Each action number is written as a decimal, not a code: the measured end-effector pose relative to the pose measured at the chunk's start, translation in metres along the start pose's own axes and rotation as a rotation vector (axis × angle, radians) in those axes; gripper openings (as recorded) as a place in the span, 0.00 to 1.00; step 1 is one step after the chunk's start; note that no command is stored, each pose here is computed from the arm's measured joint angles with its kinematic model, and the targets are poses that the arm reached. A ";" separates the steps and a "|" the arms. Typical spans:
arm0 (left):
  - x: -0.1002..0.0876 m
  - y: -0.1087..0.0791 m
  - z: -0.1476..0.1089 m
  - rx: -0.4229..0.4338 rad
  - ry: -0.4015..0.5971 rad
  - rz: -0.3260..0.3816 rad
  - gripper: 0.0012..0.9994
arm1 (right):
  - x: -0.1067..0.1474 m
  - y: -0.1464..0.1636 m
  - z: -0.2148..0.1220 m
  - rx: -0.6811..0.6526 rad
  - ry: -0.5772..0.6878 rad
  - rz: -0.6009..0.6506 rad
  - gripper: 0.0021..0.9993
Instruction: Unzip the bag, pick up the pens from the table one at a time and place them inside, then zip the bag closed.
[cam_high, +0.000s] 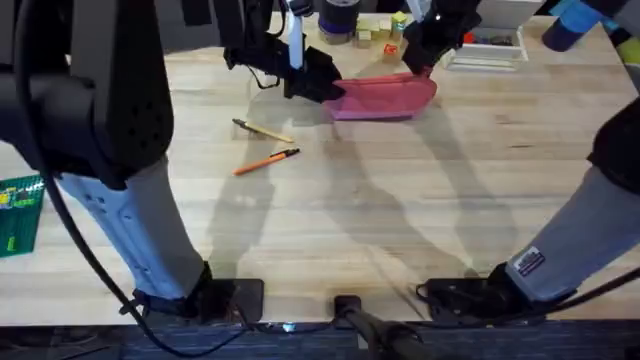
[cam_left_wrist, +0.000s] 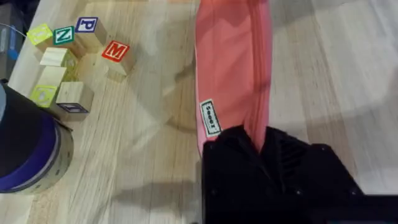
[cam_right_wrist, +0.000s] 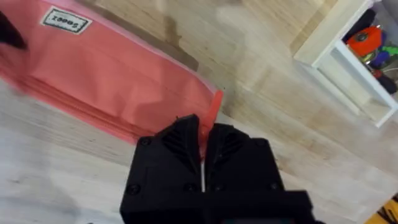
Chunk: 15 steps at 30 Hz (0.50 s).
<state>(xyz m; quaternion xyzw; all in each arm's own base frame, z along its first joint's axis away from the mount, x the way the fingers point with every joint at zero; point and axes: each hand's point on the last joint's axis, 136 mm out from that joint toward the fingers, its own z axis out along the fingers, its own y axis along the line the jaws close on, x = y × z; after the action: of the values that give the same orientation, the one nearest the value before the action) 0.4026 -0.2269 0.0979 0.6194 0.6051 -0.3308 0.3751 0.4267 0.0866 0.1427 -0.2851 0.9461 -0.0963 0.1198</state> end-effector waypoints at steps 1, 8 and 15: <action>0.000 0.000 0.000 0.000 0.000 0.000 0.04 | 0.000 0.001 0.000 0.005 0.001 -0.007 0.03; 0.000 0.000 0.000 0.000 0.000 0.000 0.04 | 0.000 0.000 -0.001 0.020 0.005 -0.016 0.03; 0.000 0.000 0.000 0.000 0.000 0.000 0.04 | -0.003 -0.003 -0.017 0.032 -0.038 -0.009 0.03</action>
<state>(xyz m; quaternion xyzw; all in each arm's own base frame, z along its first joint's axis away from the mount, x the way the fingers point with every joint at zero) 0.4026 -0.2270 0.0980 0.6194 0.6050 -0.3308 0.3753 0.4260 0.0883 0.1603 -0.2891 0.9408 -0.1065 0.1416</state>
